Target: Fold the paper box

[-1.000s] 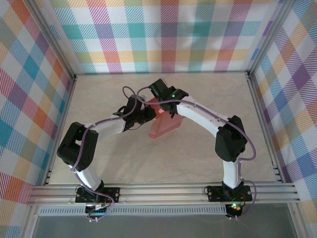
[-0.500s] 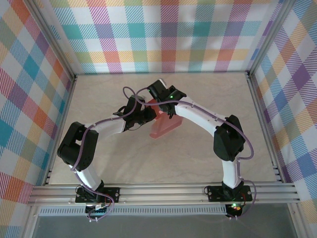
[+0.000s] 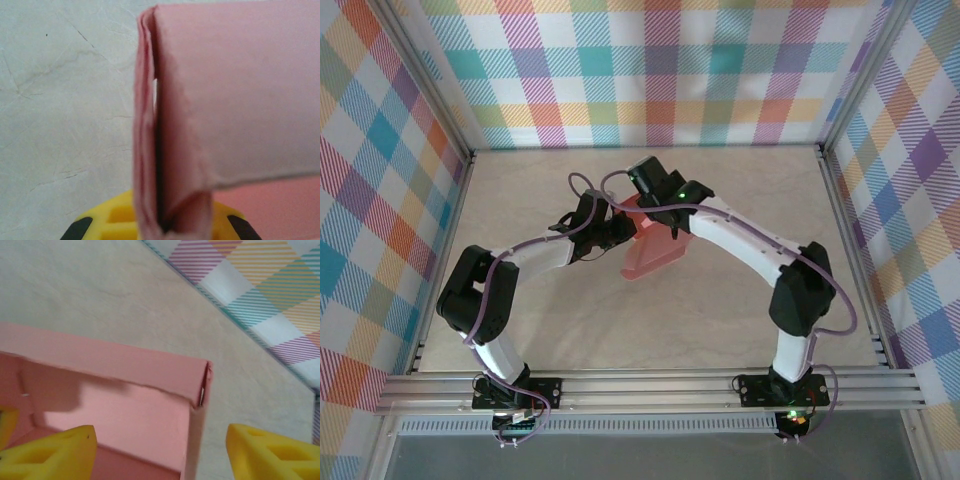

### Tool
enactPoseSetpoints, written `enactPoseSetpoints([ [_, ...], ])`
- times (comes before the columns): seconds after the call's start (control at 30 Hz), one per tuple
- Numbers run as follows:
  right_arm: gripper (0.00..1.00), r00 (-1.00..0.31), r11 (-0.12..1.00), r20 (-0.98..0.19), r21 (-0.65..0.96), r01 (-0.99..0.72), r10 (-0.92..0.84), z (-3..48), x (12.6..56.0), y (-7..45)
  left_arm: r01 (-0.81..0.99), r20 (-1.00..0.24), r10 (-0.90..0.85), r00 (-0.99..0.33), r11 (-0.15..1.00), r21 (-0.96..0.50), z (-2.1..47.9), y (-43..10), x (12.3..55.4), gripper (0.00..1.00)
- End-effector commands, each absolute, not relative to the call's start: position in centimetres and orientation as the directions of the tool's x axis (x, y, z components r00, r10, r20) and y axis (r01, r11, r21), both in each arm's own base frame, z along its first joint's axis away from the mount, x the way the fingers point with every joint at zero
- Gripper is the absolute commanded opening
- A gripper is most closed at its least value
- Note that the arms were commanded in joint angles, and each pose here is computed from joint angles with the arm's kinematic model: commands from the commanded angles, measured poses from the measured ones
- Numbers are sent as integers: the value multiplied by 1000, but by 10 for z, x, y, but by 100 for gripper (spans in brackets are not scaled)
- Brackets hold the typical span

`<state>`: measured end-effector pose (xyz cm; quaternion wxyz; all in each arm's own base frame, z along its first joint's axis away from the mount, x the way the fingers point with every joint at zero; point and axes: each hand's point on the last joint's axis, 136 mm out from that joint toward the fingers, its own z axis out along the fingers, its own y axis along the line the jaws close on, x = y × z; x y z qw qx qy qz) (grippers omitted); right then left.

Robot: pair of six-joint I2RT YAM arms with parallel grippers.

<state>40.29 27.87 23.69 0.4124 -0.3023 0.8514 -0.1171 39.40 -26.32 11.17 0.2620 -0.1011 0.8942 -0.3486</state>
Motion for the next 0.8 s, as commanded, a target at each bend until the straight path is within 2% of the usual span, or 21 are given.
enactPoseSetpoints([
  [0.0, 73, -465, 846, -737, -278, -455, -492, 264, 390, 288, 21, -406, -358, -841, 728, -685, 119, -268, 399, 0],
  [0.27, 83, -573, 887, -786, 73, -457, -231, 279, 383, 268, 28, -415, -313, -854, 769, -639, 116, -265, 397, 0],
  [0.4, 83, -642, 897, -757, 192, -398, -123, 269, 386, 245, 58, -412, -180, -893, 863, -502, 106, -254, 391, 0],
  [0.53, 83, -686, 903, -726, 259, -342, -51, 257, 386, 224, 127, -338, -7, -941, 920, -372, 88, -246, 379, 0],
  [0.67, 83, -723, 909, -691, 292, -296, -14, 243, 381, 205, 198, -195, 150, -969, 945, -259, 71, -235, 363, 0],
  [0.77, 83, -744, 915, -668, 303, -268, 2, 232, 376, 193, 255, -71, 245, -967, 939, -229, 65, -231, 350, 0],
])
